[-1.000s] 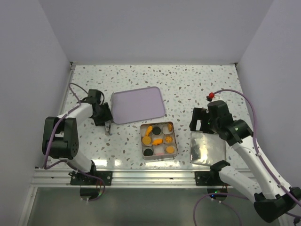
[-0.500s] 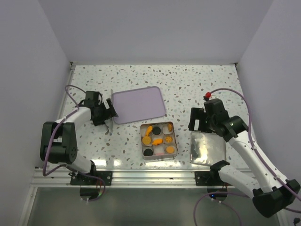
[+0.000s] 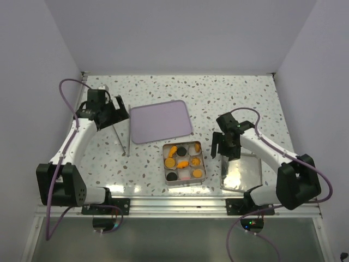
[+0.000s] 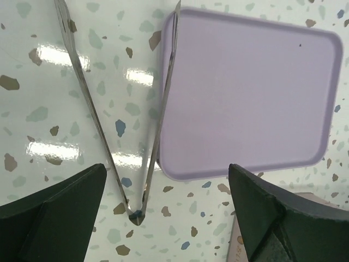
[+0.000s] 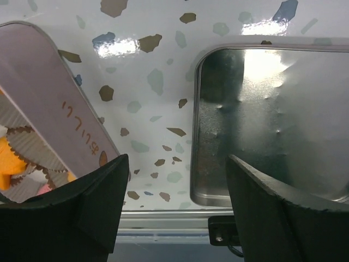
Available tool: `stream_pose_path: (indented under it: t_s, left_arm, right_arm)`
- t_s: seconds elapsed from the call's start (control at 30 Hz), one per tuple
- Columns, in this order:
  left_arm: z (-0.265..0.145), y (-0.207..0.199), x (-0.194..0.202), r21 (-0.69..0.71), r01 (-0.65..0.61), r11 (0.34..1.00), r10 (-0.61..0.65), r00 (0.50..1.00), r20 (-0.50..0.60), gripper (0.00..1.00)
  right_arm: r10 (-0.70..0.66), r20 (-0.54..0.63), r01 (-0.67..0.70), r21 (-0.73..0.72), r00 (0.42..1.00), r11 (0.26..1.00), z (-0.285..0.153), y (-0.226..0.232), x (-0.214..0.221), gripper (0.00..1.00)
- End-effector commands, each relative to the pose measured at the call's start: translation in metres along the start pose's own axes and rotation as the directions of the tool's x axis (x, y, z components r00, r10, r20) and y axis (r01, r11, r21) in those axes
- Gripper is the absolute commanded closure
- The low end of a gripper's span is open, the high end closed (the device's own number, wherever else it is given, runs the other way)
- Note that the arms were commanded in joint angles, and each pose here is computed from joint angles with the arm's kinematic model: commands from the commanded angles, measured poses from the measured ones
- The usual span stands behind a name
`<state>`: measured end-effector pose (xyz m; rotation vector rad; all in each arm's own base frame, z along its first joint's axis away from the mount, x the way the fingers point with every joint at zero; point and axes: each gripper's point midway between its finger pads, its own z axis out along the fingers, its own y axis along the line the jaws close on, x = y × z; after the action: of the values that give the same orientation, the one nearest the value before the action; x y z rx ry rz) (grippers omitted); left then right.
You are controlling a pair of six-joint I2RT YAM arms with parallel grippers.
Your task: Pack the cookies
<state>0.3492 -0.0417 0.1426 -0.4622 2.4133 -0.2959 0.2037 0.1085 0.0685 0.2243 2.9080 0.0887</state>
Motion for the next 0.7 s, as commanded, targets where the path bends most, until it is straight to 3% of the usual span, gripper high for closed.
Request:
stream_pose_path:
  t_s: [0.0,0.13,0.33,0.47,0.5,0.57,0.67]
  left_arm:
    - [-0.028,0.003,-0.011,-0.024,-0.049,0.999,0.05,0.998,0.028,0.0]
    - [-0.041,-0.001,-0.013,-0.004,-0.057,0.998,0.057,0.998,0.042,0.0]
    - [-0.045,0.003,-0.009,-0.018,-0.083,0.996,0.083,0.996,0.028,0.0]
    - [-0.048,0.002,-0.011,-0.016,-0.089,0.996,0.09,0.995,0.034,0.0]
    - [-0.049,0.001,-0.012,-0.013,-0.088,0.996,0.089,0.995,0.038,0.0]
    - [-0.052,-0.003,-0.018,-0.002,-0.087,0.996,0.087,0.995,0.05,0.0]
    - [-0.06,-0.011,-0.029,0.017,-0.087,0.996,0.085,0.993,0.076,0.0]
  right_arm:
    - [0.056,-0.013,-0.056,0.007,0.998,0.998,0.015,0.006,-0.001,0.26]
    - [0.085,-0.072,-0.081,0.063,0.994,0.995,0.036,-0.001,0.011,0.46]
    - [0.115,-0.147,-0.097,0.121,0.982,0.988,0.065,-0.009,0.03,0.65]
    - [0.113,-0.127,-0.097,0.13,0.985,0.987,0.062,-0.009,0.024,0.81]
    - [0.11,-0.12,-0.094,0.131,0.987,0.987,0.059,-0.009,0.022,0.91]
    - [0.103,-0.082,-0.091,0.134,0.991,0.987,0.05,-0.009,0.01,0.99]
    - [0.072,-0.025,-0.068,0.135,0.997,0.989,0.027,-0.005,-0.012,1.0]
